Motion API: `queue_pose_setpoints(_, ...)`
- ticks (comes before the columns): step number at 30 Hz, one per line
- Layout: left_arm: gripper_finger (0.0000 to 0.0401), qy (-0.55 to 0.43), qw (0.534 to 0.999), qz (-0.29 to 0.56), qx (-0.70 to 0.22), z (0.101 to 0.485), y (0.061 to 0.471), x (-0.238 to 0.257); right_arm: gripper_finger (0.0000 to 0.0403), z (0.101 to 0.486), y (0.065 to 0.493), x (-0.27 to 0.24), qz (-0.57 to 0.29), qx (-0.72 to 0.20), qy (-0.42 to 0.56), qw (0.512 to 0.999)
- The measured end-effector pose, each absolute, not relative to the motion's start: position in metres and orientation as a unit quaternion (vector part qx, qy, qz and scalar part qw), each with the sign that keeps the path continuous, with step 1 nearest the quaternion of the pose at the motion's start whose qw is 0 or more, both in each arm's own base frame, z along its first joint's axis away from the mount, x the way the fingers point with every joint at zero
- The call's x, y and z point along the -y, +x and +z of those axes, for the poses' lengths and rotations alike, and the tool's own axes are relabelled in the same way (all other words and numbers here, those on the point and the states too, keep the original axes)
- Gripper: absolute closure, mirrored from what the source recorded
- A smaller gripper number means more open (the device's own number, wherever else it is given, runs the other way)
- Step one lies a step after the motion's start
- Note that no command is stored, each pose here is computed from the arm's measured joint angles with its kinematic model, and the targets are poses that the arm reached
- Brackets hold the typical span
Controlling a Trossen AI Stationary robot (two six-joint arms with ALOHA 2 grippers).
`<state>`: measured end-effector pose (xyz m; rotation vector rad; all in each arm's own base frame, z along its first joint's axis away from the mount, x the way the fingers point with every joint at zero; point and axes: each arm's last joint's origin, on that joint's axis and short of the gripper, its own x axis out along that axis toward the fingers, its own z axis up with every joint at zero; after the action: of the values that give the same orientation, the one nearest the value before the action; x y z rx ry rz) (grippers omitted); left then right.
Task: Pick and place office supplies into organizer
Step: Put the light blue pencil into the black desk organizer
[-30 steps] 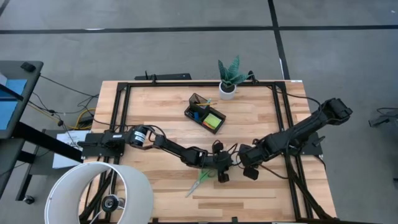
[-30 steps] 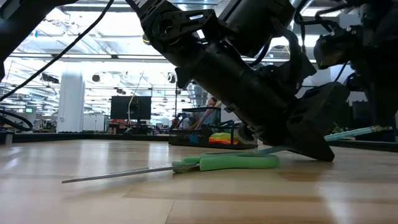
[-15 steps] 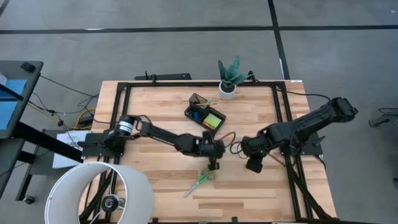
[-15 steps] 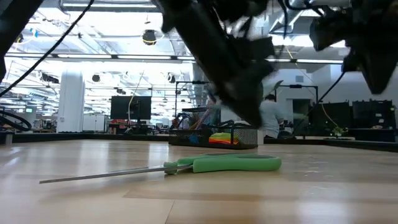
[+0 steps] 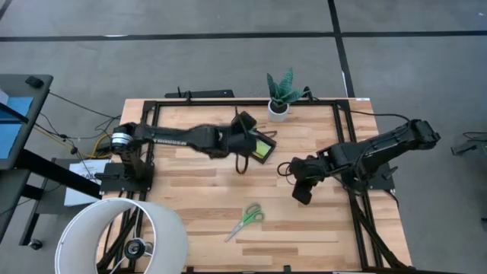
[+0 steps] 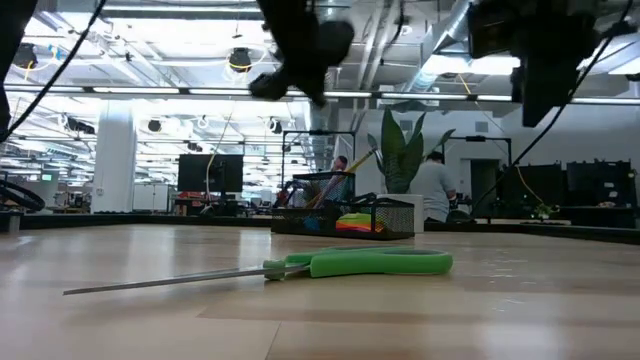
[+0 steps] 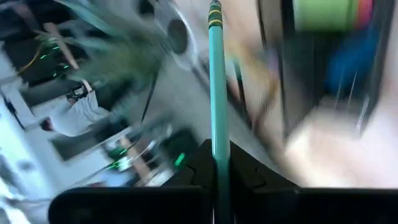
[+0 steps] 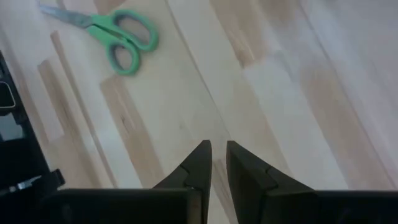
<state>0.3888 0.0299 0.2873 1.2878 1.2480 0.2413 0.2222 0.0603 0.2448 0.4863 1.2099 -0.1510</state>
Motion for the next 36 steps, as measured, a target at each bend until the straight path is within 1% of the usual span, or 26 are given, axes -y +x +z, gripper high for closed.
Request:
queue_pose_setpoints(1, 0.04, 0.58, 0.577, 0.089, -0.568, 0.284, 0.386, -0.041, 0.0359, 0.243, 0.225, -0.061, -0.066, -0.561, 0.222, 0.795)
queue_pose_setpoints(3, 0.04, 0.61, 0.511, 0.061, -0.603, 0.28, 0.383, -0.061, 0.0359, 0.239, 0.229, -0.062, -0.059, -0.564, 0.212, 0.796)
queue_pose_setpoints(6, 0.04, 0.624, 0.444, 0.046, -0.641, 0.273, 0.381, -0.087, 0.0359, 0.233, 0.235, -0.064, -0.056, -0.569, 0.205, 0.795)
queue_pose_setpoints(7, 0.04, 0.627, 0.431, 0.05, -0.648, 0.271, 0.383, -0.094, 0.0359, 0.23, 0.237, -0.064, -0.057, -0.572, 0.203, 0.793)
queue_pose_setpoints(10, 0.04, 0.624, 0.417, 0.049, -0.659, 0.269, 0.381, -0.108, 0.0359, 0.223, 0.24, -0.066, -0.062, -0.585, 0.198, 0.784)
queue_pose_setpoints(16, 0.04, 0.638, 0.436, -0.01, -0.635, 0.262, 0.387, -0.106, 0.0359, 0.208, 0.246, -0.067, -0.074, -0.611, 0.189, 0.765)
queue_pose_setpoints(19, 0.04, 0.637, 0.438, -0.035, -0.633, 0.255, 0.389, -0.106, 0.0359, 0.202, 0.25, -0.068, -0.076, -0.619, 0.187, 0.759)
queue_pose_setpoints(22, 0.04, 0.634, 0.428, -0.068, -0.64, 0.242, 0.391, -0.108, 0.0359, 0.196, 0.252, -0.069, -0.08, -0.626, 0.184, 0.753)
queue_pose_setpoints(24, 0.04, 0.637, 0.405, -0.096, -0.648, 0.231, 0.393, -0.109, 0.0359, 0.195, 0.252, -0.069, -0.081, -0.63, 0.183, 0.75)
queue_pose_setpoints(29, 0.0401, 0.636, 0.378, -0.133, -0.659, 0.204, 0.4, -0.116, 0.0359, 0.196, 0.252, -0.069, -0.079, -0.625, 0.185, 0.754)
queue_pose_setpoints(32, 0.0401, 0.635, 0.369, -0.141, -0.663, 0.189, 0.405, -0.118, 0.0359, 0.198, 0.252, -0.069, -0.078, -0.623, 0.185, 0.756)
queue_pose_setpoints(35, 0.0401, 0.643, 0.381, -0.121, -0.653, 0.183, 0.413, -0.12, 0.0359, 0.198, 0.252, -0.069, -0.078, -0.623, 0.186, 0.756)
queue_pose_setpoints(36, 0.04, 0.644, 0.394, -0.105, -0.647, 0.183, 0.417, -0.12, 0.0359, 0.198, 0.252, -0.069, -0.078, -0.623, 0.185, 0.756)
